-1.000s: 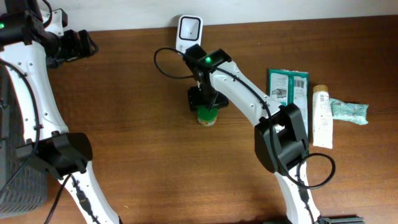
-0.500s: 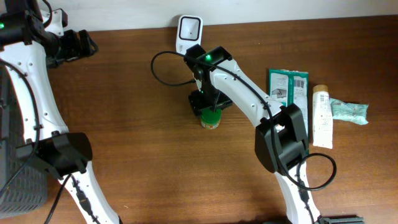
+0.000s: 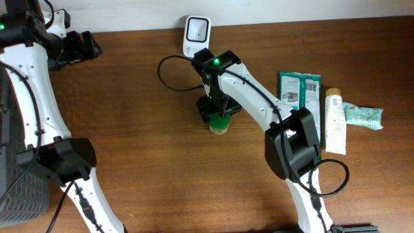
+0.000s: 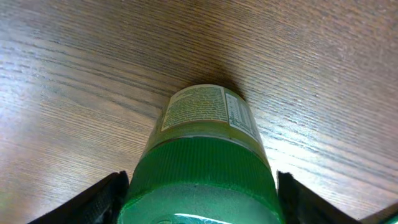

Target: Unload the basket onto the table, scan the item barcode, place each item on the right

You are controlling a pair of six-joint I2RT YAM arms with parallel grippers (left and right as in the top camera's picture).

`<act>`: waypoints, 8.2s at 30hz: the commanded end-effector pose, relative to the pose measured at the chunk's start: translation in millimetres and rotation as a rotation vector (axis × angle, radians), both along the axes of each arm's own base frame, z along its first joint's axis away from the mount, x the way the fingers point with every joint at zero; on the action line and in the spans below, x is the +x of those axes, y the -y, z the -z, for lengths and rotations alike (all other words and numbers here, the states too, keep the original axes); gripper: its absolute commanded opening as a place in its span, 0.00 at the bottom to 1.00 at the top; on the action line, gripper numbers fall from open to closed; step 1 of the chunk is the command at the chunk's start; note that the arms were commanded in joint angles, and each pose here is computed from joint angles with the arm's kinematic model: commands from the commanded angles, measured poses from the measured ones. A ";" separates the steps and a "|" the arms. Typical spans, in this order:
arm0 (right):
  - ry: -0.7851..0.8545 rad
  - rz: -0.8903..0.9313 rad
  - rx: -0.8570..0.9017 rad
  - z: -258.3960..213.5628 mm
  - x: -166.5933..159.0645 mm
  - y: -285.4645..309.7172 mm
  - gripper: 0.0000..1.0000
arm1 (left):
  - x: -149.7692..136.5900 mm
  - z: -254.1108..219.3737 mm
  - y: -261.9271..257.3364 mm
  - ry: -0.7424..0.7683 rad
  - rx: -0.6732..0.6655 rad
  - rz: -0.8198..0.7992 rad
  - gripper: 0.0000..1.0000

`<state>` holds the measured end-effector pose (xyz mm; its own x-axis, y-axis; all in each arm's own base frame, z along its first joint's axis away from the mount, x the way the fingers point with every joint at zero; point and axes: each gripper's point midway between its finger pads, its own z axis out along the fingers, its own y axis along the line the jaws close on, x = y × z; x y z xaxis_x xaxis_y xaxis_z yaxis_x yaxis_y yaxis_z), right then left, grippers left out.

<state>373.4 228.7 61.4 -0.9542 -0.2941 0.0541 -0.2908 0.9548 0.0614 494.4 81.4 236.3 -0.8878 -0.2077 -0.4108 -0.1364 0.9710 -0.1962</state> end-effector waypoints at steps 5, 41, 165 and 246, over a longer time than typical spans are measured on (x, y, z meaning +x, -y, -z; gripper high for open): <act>-0.022 -0.005 -0.017 9.4 -4.4 5.6 0.73 | 1.9 -1.1 1.1 0.008 -0.006 0.008 0.99; -0.155 0.282 1.119 -187.1 66.2 15.5 0.36 | 1.8 -1.1 1.3 0.008 -0.006 0.008 0.99; 1.552 0.018 0.204 -96.8 -129.9 194.0 0.98 | 1.9 -1.1 1.3 0.008 -0.006 0.008 0.99; 1.552 0.018 0.205 -96.8 -129.9 193.9 0.98 | -248.6 77.3 82.6 1.060 0.381 0.153 0.99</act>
<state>243.9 33.3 160.1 -0.0392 -0.1664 -0.9853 -0.1692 0.9729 -0.1575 246.2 -2.2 160.0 -0.0592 0.1595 -0.9854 0.0529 0.9863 0.1565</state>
